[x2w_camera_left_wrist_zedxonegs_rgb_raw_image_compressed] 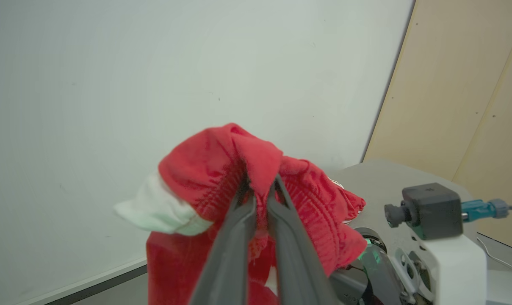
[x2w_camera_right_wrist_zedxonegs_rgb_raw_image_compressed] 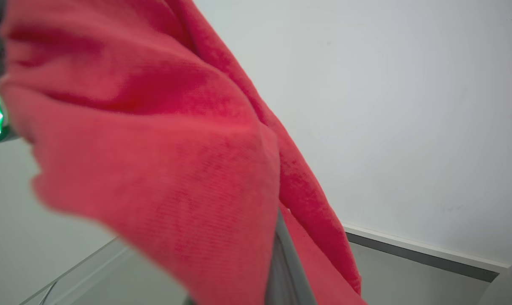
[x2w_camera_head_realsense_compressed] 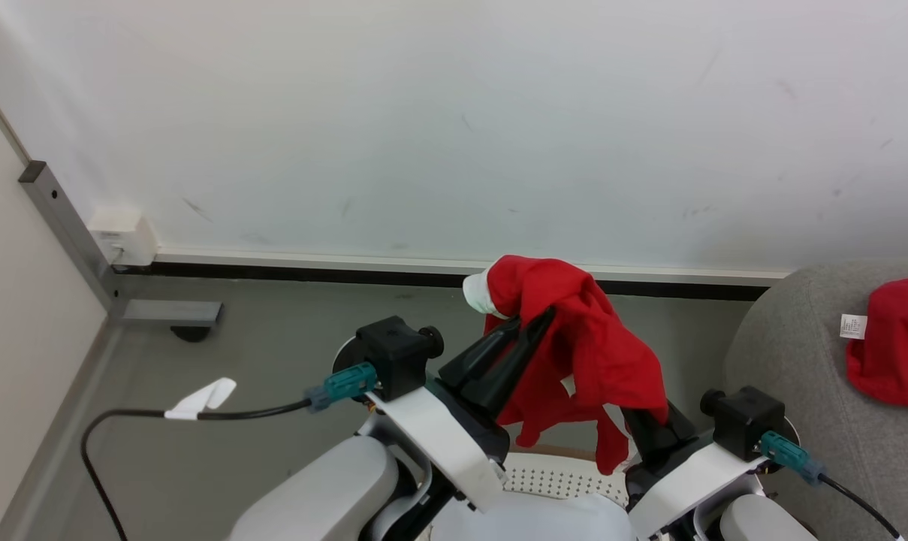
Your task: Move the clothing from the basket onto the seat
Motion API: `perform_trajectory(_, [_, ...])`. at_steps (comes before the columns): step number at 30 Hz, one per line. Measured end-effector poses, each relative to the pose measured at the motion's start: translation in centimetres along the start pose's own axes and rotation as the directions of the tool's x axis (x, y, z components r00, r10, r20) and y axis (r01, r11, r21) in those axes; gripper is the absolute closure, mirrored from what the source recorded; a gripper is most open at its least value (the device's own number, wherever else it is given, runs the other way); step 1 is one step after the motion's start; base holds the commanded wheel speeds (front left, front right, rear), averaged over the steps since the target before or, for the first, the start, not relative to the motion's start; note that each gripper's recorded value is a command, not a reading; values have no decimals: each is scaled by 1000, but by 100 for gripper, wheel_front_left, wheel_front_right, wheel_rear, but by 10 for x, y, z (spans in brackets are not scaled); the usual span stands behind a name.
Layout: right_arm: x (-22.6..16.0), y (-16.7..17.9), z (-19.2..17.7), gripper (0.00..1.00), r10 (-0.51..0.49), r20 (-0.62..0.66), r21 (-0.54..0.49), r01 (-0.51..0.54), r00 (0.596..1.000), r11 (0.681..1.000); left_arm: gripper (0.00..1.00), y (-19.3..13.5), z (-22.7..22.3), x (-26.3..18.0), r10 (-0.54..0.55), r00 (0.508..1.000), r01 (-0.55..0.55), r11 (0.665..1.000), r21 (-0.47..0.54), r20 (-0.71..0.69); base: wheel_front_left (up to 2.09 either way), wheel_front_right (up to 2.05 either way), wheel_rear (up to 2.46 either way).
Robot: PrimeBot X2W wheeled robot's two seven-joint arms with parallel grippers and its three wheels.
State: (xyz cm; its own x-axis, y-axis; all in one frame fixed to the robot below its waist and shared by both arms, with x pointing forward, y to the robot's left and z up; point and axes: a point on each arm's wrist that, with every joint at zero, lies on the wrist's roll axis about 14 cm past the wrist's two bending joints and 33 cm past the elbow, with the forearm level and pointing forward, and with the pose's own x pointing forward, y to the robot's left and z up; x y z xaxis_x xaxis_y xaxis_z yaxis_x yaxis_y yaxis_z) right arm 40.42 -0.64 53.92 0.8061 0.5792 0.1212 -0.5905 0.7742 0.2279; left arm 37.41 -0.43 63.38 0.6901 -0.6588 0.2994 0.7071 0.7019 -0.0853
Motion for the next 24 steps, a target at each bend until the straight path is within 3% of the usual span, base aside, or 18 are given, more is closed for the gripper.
perform_trajectory(14, [-8,-12,8,100,-46,31,21,46,998,999,99,-4,-8,7,-16,1000,15,1000,-18,-15,0,0,0])
perform_trajectory(15, [-9,-14,10,100,-53,35,21,52,998,998,60,-5,-10,7,-18,1000,17,1000,-21,-20,0,0,0])
perform_trajectory(16, [-10,-16,12,100,-61,40,20,60,997,998,0,-5,-11,8,-20,1000,20,1000,-22,-24,0,0,0])
perform_trajectory(24, [-28,-48,26,100,-154,78,6,154,985,988,0,-18,-25,20,-69,996,67,997,-46,-51,0,0,0])
